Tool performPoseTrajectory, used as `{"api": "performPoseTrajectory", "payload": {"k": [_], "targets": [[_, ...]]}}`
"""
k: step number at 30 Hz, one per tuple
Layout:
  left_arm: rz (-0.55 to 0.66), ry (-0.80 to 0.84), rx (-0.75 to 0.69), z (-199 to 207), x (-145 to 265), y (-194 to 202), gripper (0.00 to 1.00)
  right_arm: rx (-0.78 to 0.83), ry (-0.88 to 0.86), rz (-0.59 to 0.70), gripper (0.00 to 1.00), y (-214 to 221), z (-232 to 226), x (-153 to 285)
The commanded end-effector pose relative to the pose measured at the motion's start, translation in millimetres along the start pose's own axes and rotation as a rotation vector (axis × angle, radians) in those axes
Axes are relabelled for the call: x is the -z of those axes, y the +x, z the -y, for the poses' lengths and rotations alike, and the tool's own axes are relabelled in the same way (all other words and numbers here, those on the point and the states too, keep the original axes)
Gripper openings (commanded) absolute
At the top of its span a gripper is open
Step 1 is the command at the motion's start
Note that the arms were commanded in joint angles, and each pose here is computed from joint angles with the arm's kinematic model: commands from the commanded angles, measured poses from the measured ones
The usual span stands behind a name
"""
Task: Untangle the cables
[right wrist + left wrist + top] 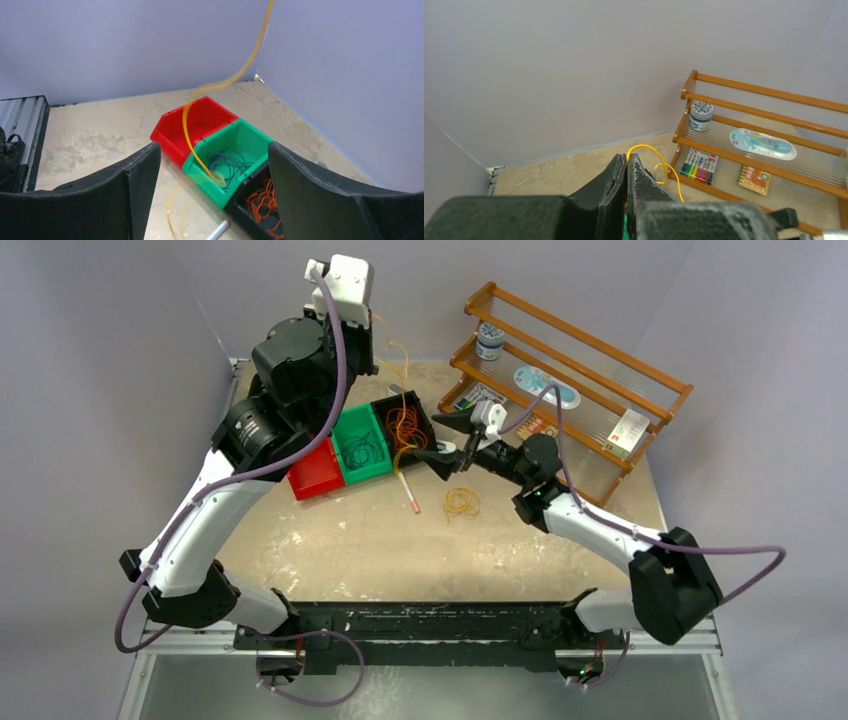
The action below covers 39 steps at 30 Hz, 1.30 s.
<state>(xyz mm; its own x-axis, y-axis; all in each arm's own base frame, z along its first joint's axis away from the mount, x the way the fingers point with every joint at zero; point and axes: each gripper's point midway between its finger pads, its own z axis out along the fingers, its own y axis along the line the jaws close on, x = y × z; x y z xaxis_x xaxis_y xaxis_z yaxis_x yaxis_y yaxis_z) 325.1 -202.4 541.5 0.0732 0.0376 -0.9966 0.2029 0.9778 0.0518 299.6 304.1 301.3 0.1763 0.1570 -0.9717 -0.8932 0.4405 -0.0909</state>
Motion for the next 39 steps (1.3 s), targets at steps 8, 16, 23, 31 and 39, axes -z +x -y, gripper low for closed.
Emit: {"api": "performPoseTrajectory", "payload": {"k": [8,16,23,31,39], "targets": [[0.064,0.072,0.086,3,15,-20,0.0,0.06,-0.167,0.064,0.58,-7,-1,-45],[0.064,0.077,0.088,3,16,-19,0.0,0.013,-0.161,0.046,0.25,8,6,-56],[0.064,0.068,0.088,0,18,-19,0.0,0.011,-0.159,0.071,0.6,5,6,-55],[0.062,0.07,0.086,2,16,-19,0.0,0.018,-0.251,0.075,0.65,8,-9,-56],[0.055,0.073,0.083,4,14,-16,0.0,-0.014,-0.32,0.063,0.4,11,-17,-70]]}}
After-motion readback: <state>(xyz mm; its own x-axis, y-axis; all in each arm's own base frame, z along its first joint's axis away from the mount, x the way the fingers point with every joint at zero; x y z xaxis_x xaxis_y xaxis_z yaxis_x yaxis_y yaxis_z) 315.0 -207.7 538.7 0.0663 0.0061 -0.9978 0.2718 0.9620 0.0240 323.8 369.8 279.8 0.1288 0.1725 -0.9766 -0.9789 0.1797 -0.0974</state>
